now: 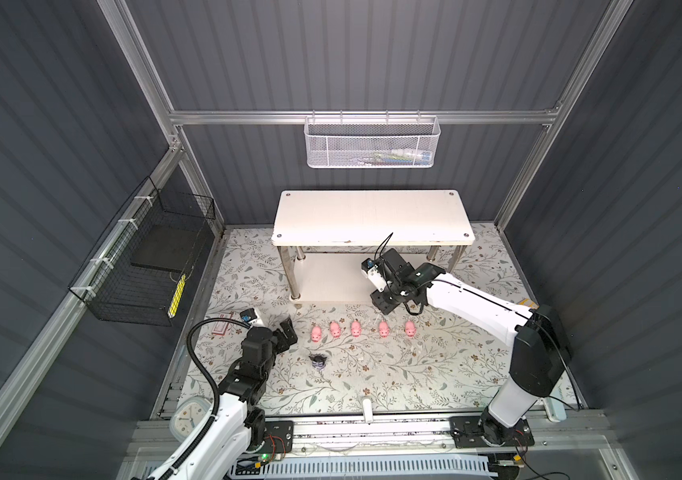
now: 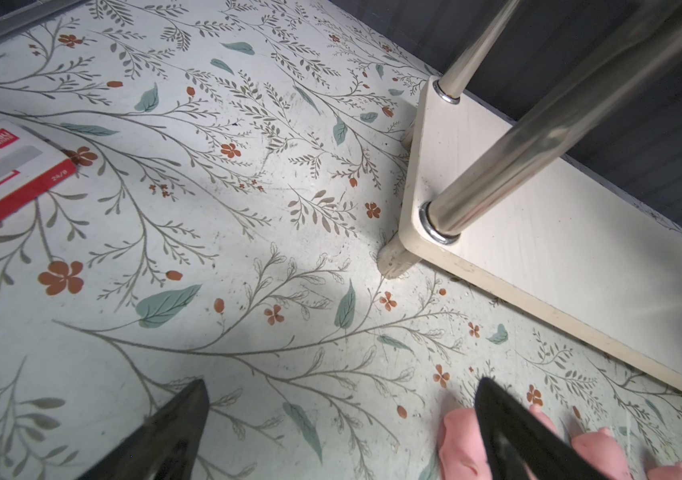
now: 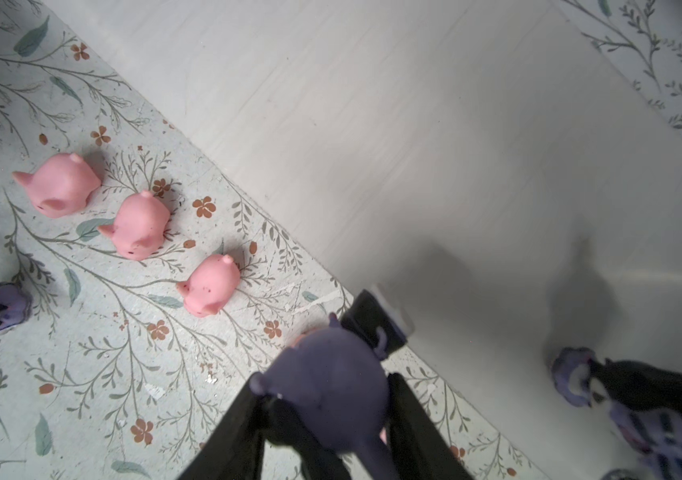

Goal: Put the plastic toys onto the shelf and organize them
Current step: 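Carry the purple figurine with the right gripper onto the lower shelf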

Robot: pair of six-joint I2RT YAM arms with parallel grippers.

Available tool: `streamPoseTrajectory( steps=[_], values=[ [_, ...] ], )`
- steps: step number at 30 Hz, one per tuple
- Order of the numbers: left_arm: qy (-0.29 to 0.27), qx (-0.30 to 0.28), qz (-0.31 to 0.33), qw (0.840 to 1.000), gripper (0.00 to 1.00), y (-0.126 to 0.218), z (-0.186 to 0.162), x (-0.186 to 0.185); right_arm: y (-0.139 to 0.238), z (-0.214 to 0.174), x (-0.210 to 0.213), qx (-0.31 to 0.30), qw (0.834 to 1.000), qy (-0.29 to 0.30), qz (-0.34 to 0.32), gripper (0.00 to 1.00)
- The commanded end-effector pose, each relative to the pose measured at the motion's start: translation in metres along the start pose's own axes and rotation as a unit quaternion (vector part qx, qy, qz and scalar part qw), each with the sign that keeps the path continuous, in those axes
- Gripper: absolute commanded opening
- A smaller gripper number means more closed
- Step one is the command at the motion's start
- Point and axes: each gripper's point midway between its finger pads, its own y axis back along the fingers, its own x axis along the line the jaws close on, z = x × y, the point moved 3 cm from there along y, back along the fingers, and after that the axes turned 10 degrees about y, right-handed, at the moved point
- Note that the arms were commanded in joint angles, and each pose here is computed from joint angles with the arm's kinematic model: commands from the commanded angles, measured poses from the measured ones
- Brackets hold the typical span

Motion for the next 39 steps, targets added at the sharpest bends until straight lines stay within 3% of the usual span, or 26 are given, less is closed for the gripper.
streamPoseTrajectory(
  steps=[1, 24, 39],
  values=[
    [0.003, -0.002, 0.003, 1.0, 1.0, 0.001, -0.003, 0.003, 0.0, 0.015, -0.004, -0.021, 1.0, 0.002, 0.003, 0.31],
    [0.004, -0.003, 0.005, 1.0, 1.0, 0.001, -0.002, 0.004, -0.039, 0.018, -0.032, -0.006, 0.999, -0.003, -0.038, 0.32],
    [0.005, -0.003, 0.005, 1.0, 1.0, 0.001, -0.003, 0.004, -0.055, 0.019, -0.045, -0.009, 0.999, -0.016, -0.03, 0.33]
  ],
)
